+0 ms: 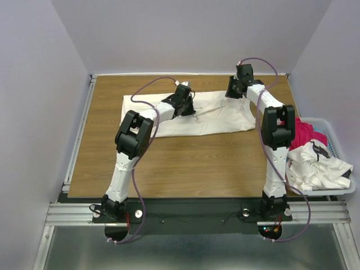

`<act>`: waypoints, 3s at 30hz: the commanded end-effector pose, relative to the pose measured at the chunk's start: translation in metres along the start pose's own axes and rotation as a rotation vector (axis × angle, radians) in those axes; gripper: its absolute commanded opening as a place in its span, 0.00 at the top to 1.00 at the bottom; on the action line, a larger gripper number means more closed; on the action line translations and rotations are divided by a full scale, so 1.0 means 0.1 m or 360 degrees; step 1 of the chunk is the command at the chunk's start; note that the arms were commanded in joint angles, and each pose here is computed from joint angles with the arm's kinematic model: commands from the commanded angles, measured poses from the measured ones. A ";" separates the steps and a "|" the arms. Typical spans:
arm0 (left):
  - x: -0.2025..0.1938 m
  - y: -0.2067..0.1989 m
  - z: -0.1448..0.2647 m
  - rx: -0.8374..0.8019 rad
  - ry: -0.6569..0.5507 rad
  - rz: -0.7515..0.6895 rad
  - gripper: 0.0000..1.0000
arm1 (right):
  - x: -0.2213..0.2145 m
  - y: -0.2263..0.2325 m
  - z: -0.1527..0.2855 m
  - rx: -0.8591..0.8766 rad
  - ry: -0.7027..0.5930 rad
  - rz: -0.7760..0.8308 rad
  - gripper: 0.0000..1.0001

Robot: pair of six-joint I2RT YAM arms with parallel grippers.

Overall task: Fold and stack the t-shirts
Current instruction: Fold the tshirt

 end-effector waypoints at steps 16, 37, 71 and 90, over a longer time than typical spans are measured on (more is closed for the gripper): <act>1.08 -0.15 0.94 -0.0024 -0.0543 -0.0081 0.20 | -0.15 0.61 0.60 0.0318 -0.0015 0.0130 0.54; 0.02 1.68 2.32 0.0695 -0.0423 0.0233 0.20 | -0.55 0.83 0.05 0.0327 0.0149 0.0193 0.68; 0.12 2.33 2.23 0.0946 -0.0327 0.0390 0.33 | -0.85 1.58 0.90 0.0880 0.0178 0.0672 0.55; -0.52 2.66 2.32 0.1106 -0.0160 0.0531 0.33 | -1.13 1.62 0.22 0.0947 0.0253 0.1064 0.60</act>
Point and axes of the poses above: each gripper's point midway between its finger pads, its own z axis back along the fingers, its own y axis along the line the jaws close on, x = y × z, the point moved 6 cm from there along z, back along the fingers, and after that the axes turned 1 degree about -z, right-handed, at the moved point
